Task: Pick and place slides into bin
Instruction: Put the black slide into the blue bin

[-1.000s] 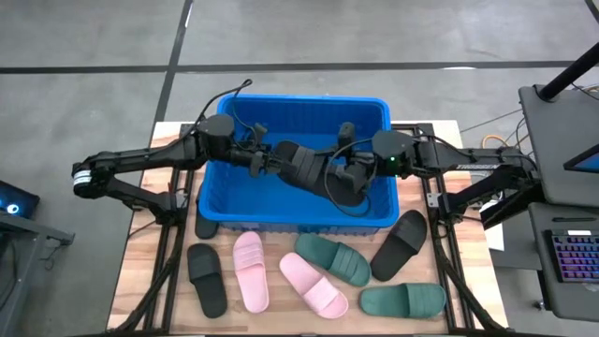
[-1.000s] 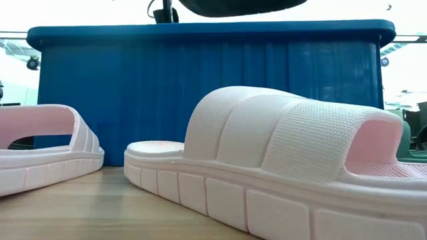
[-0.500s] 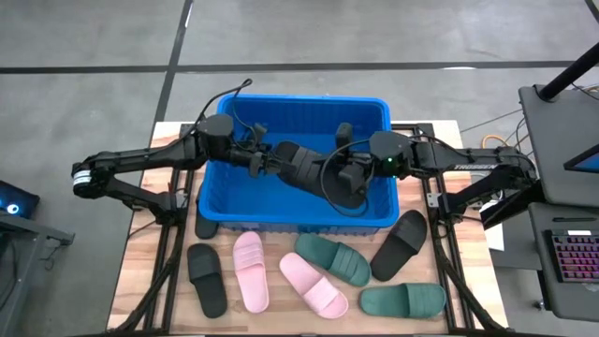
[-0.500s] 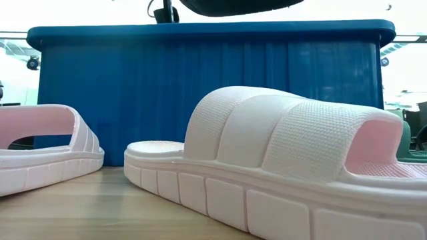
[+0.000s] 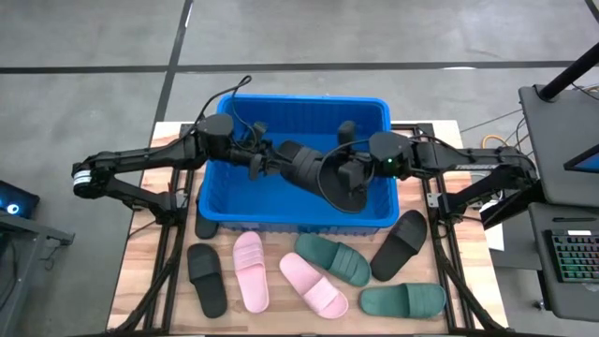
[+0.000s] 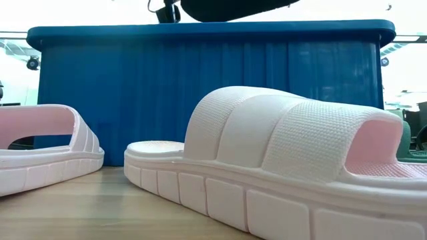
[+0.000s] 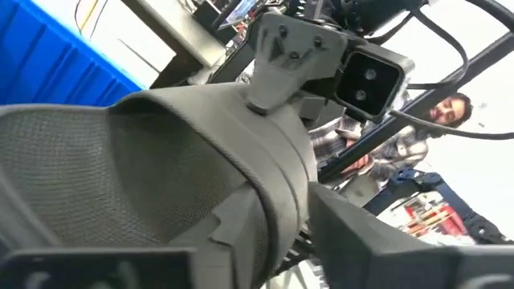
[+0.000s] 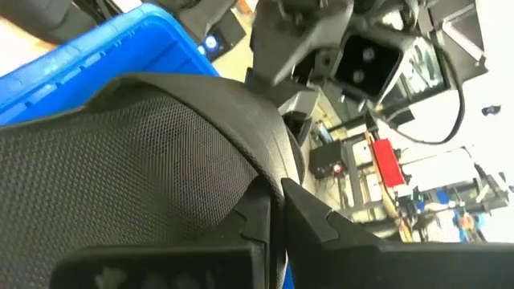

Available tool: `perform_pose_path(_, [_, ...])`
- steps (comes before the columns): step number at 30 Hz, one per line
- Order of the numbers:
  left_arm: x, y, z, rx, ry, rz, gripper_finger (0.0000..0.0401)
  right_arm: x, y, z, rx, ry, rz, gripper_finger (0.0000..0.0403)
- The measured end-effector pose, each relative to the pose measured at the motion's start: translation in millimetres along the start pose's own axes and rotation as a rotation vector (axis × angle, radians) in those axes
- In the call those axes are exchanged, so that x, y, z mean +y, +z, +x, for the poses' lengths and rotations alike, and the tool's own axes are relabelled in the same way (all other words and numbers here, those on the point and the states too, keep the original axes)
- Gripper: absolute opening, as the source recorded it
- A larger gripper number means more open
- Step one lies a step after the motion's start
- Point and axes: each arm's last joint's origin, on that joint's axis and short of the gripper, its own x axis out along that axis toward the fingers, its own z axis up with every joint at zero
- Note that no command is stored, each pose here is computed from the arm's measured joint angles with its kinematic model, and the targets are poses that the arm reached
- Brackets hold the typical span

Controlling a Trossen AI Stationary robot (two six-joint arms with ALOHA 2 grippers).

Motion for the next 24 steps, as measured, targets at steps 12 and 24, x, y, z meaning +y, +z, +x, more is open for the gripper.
perform_pose_path(12, [2.3,13.6,-14.6,-0.070,0.032,0.159,0.0195,2.7,-10.3,-1.7,0.210,-0.070,0.103,0.0012])
perform_pose_path(24, [-15.4,24.1,-46.2,-0.213,0.097,0.359,0.0196,-0.8,-19.8,-4.4,0.434,-0.308,0.291,0.0011])
